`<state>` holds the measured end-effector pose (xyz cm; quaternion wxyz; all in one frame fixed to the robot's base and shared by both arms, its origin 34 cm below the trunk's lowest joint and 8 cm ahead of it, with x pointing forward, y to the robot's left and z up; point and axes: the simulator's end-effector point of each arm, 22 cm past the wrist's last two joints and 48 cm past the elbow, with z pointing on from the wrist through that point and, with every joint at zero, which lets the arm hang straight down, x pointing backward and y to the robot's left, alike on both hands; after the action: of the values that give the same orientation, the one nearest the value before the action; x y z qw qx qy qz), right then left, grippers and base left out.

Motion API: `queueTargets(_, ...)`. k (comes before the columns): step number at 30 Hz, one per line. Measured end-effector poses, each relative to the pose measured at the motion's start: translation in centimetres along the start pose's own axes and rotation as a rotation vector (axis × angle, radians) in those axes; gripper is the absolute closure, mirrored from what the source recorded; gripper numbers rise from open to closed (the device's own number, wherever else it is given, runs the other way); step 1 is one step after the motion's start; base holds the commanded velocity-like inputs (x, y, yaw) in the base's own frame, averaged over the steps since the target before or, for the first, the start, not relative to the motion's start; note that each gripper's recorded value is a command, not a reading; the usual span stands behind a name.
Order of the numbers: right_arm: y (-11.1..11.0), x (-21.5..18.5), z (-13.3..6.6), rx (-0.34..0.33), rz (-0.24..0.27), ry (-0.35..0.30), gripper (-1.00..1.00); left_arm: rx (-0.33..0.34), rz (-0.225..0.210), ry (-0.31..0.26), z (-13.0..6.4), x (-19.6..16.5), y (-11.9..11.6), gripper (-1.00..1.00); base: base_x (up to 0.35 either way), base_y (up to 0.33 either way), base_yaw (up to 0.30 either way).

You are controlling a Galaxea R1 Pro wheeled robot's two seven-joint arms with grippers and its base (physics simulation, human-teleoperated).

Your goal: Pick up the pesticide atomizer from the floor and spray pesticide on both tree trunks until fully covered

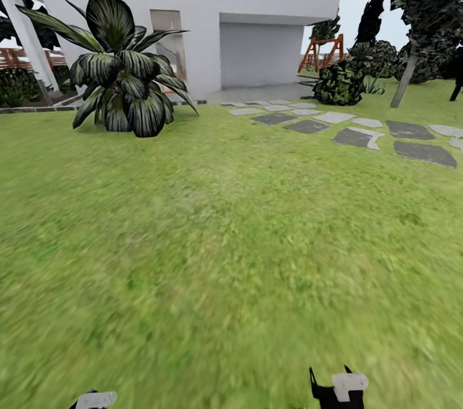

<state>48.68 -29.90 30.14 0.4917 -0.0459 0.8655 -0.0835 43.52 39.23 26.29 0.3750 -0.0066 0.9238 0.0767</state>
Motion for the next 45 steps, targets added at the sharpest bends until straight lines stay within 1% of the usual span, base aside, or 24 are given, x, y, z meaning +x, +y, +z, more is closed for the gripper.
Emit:
queueTargets(10, 0.01, 0.04, -0.02, 0.000, 0.000, 0.001, -1.00, 0.000, 0.000, 0.000, 0.00, 0.00, -0.01, 1.00, -0.003, -0.268, -0.300)
queueTargets(36, 0.06, 0.03, -0.01, -0.002, -0.002, 0.001, -1.00, 0.000, 0.001, 0.002, 0.00, 0.04, -0.02, 1.00, -0.079, -0.268, -0.300)
queueTargets(45, 0.06, 0.01, -0.01, -0.002, -0.002, 0.000, -1.00, 0.000, 0.001, 0.002, 0.00, 0.04, 0.00, 1.00, -0.014, -0.268, -0.300)
